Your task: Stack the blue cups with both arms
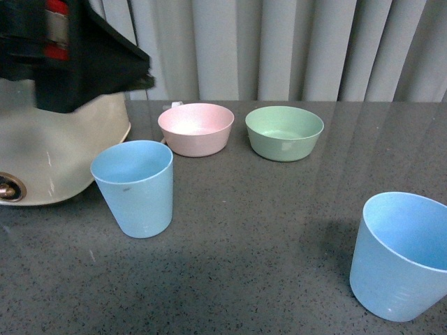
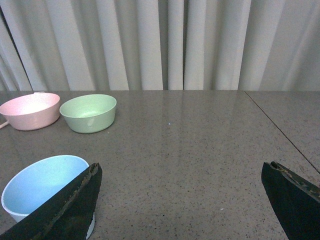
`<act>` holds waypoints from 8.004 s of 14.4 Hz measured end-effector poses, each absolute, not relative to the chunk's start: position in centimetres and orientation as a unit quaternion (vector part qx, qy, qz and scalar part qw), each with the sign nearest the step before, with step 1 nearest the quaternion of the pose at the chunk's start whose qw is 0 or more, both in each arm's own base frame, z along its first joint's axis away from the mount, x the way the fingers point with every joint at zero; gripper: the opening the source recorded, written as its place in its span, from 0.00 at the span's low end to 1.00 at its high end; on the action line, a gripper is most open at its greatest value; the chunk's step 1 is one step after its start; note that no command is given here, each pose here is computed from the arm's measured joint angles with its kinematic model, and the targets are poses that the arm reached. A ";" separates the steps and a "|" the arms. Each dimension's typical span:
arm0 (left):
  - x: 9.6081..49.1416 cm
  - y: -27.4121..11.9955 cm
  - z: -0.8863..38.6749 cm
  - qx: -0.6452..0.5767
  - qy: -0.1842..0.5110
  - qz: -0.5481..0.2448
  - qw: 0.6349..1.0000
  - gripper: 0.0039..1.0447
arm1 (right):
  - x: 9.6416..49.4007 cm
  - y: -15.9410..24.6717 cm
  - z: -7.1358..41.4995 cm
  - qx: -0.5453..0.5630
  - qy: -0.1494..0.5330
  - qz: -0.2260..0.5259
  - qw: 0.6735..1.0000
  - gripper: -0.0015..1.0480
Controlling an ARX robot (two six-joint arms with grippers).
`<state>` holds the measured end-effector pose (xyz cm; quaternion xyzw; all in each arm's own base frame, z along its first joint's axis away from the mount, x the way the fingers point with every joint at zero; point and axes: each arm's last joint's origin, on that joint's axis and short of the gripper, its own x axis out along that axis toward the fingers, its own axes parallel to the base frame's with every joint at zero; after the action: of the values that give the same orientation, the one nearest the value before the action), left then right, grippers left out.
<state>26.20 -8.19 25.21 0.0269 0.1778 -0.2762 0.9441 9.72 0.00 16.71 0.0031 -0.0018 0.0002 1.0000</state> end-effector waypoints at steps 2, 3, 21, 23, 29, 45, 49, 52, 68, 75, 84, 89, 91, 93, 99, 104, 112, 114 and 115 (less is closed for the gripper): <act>26.7 -10.2 25.5 0.041 0.207 -0.308 0.928 0.94 | 9.7 0.0 16.7 0.003 -0.002 0.000 1.000 0.94; 26.8 -10.9 25.6 0.052 0.215 -0.316 0.923 0.94 | 9.7 0.0 16.7 0.003 -0.002 0.000 1.000 0.94; 28.3 -13.6 19.7 0.200 0.321 -0.311 0.872 0.73 | 9.7 0.0 16.7 0.003 -0.002 0.000 1.000 0.94; 28.3 -13.6 19.7 0.201 0.323 -0.310 0.871 0.66 | 9.7 0.0 16.7 0.003 -0.002 0.000 1.000 0.94; 28.2 -13.5 19.6 0.203 0.327 -0.309 0.870 0.26 | 9.7 0.0 16.7 0.003 -0.002 0.000 1.000 0.94; 25.6 -21.2 20.1 0.256 0.293 -0.417 0.822 0.02 | 9.7 0.0 16.7 0.003 -0.002 0.000 1.000 0.94; 25.4 -21.2 20.0 0.259 0.297 -0.426 0.814 0.26 | 9.7 0.0 16.7 0.003 -0.002 0.000 1.000 0.94; 25.2 -21.2 20.4 0.254 0.298 -0.434 0.812 0.54 | 9.7 0.0 16.7 0.003 -0.002 0.000 1.000 0.94; 23.2 -5.0 36.2 -0.013 -0.011 -0.237 0.971 0.94 | 9.7 0.0 16.7 0.003 -0.002 0.000 1.000 0.94; 15.4 2.4 30.7 -0.008 -0.009 0.001 1.000 0.50 | 9.7 0.0 16.7 0.003 -0.002 0.000 1.000 0.94; 12.4 0.0 20.8 -0.007 0.000 0.002 1.000 0.01 | 9.7 0.0 16.7 0.003 -0.002 0.000 1.000 0.94; 11.5 0.0 18.9 -0.007 0.000 0.000 1.000 0.01 | 9.7 0.0 16.7 0.003 -0.002 0.000 1.000 0.94; 11.3 0.0 18.2 -0.007 0.002 0.000 1.000 0.01 | 9.7 0.0 16.7 0.003 -0.002 0.000 1.000 0.94; 11.0 0.0 17.9 -0.007 0.000 0.000 1.000 0.01 | 9.7 0.0 16.7 0.003 -0.002 0.000 1.000 0.94; 9.7 0.0 16.6 -0.005 0.008 0.000 1.000 0.01 | 9.7 0.0 16.7 0.003 -0.002 0.000 1.000 0.94; 9.7 0.0 16.7 -0.005 0.000 0.000 1.000 0.01 | 9.7 0.0 16.7 0.003 -0.002 0.000 1.000 0.94; 9.7 0.0 16.7 -0.005 0.000 0.000 1.000 0.93 | 9.7 0.0 16.7 0.003 -0.002 0.000 1.000 0.94; 9.7 0.0 16.7 -0.005 0.000 0.000 1.000 0.94 | 9.7 0.0 16.7 0.003 -0.002 0.000 1.000 0.94; 9.7 0.0 16.7 -0.005 0.000 0.000 1.000 0.94 | 9.7 0.0 16.7 0.003 -0.002 0.000 1.000 0.94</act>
<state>9.75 0.00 16.74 -0.0052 -0.0003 0.0002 1.0000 9.72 0.00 16.71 0.0031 -0.0018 -0.0002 1.0000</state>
